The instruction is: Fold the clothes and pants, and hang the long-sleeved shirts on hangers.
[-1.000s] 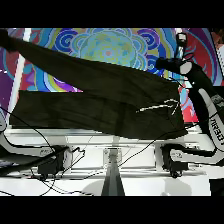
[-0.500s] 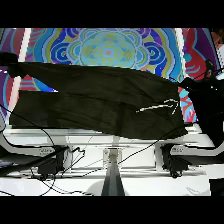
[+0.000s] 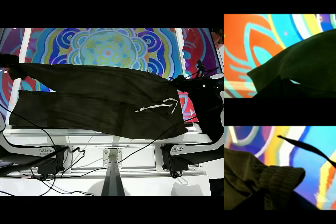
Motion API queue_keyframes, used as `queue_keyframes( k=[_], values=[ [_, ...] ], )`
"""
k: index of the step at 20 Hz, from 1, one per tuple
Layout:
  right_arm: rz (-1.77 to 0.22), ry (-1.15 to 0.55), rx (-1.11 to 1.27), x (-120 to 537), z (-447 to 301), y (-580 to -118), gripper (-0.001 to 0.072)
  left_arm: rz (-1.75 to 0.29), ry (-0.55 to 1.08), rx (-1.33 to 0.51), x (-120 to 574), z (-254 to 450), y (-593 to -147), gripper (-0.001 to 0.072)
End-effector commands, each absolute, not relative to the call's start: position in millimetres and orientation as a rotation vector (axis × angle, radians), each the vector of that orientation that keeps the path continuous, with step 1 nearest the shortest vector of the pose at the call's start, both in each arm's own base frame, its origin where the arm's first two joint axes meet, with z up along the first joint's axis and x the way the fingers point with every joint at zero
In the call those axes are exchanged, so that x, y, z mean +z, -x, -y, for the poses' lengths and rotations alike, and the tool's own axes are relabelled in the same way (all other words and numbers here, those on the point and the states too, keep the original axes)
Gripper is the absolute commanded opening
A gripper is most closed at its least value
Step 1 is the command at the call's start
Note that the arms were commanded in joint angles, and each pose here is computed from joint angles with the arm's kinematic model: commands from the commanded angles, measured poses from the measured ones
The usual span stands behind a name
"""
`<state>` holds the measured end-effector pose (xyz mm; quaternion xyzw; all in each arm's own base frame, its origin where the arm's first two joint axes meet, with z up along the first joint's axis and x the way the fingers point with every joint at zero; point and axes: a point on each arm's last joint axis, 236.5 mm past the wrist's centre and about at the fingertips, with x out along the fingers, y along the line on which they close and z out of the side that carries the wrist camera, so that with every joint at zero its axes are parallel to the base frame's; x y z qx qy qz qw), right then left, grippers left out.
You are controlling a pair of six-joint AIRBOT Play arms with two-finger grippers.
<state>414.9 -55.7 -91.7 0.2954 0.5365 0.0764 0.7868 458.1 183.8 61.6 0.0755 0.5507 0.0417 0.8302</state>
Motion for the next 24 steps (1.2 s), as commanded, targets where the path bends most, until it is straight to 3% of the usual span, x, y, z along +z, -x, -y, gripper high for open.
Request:
queue_keyframes(
  k=[1, 5, 10, 13, 14, 15, 16, 20, 24],
  values=[
    [-1.074, -0.587, 0.146, -89.2, 48.9, -440.5, 0.0034, -1.169, -0.158, 0.086, 61.0, -183.3, -458.3, 0.0015],
    [-0.997, -0.521, 0.148, -61.3, 62.5, -462.1, 0.0029, -1.142, -0.227, 0.144, 78.3, -199.8, -458.1, 0.0015],
    [-0.878, -0.349, 0.089, -1.0, 102.1, -476.6, 0.0028, -0.931, -0.312, 0.239, 153.5, -216.0, -467.4, 0.0015],
    [-0.873, -0.305, 0.066, 6.5, 113.6, -471.5, 0.0029, -1.025, -0.277, 0.231, 130.0, -221.1, -453.3, 0.0039],
    [-0.875, -0.305, 0.068, 6.3, 113.0, -471.1, 0.0029, -1.057, -0.264, 0.226, 118.5, -222.9, -451.4, 0.0327],
    [-0.876, -0.305, 0.070, 6.3, 112.3, -471.2, 0.0029, -1.085, -0.243, 0.228, 109.0, -223.8, -449.4, 0.0720],
    [-0.875, -0.307, 0.070, 6.4, 111.9, -471.3, 0.0029, -1.095, -0.218, 0.270, 105.1, -230.6, -447.6, 0.0685],
    [-0.877, -0.309, 0.070, 6.2, 111.6, -471.0, 0.0029, -1.162, -0.043, 0.382, 80.0, -251.2, -428.3, 0.0670],
    [-0.897, -0.320, 0.086, 4.3, 106.9, -467.2, 0.0029, -1.246, 0.181, 0.248, 29.5, -239.4, -414.0, 0.0670]
  ],
)
